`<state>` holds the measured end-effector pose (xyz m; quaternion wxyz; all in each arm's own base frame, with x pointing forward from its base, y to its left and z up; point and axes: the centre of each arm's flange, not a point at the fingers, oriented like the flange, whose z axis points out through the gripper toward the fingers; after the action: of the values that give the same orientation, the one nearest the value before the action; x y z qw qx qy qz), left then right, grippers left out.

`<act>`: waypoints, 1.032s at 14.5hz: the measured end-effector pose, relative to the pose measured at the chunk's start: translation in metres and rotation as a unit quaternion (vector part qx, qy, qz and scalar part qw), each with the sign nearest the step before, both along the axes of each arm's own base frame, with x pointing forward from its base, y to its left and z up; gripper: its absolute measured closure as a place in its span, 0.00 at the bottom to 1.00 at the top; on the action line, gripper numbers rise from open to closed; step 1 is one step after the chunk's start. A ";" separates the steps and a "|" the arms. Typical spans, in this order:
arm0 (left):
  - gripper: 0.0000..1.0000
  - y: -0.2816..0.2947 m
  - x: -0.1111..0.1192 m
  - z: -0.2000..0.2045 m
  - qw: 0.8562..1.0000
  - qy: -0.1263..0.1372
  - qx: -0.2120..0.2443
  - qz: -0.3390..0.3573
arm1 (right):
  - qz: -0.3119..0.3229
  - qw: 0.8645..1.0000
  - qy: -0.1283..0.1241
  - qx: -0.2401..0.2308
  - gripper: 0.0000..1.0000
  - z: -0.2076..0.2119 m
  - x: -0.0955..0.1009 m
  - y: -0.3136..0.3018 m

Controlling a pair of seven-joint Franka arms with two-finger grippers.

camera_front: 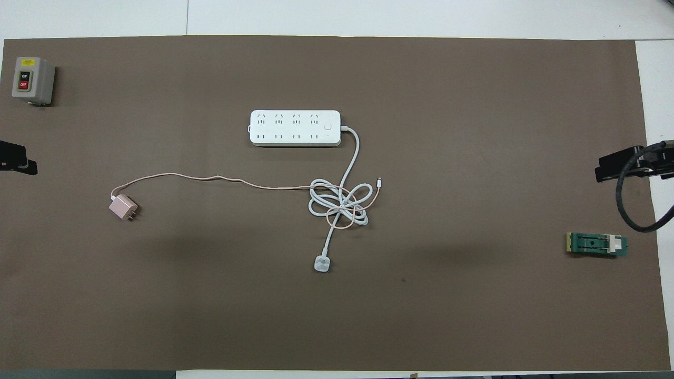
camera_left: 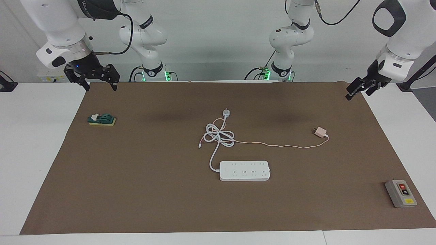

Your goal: Unplug charger and place it aside

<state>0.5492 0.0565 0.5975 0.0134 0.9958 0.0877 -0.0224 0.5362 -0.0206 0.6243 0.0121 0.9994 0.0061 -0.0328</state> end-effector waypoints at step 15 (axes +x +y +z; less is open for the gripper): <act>0.00 -0.045 0.003 -0.001 1.000 0.008 0.004 -0.015 | 0.002 1.000 0.000 0.000 0.00 0.000 0.000 0.003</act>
<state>0.5525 0.0116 0.5964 0.0086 0.9968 0.0733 -0.0303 0.5363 -0.0180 0.6246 0.0123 0.9994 0.0085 -0.0324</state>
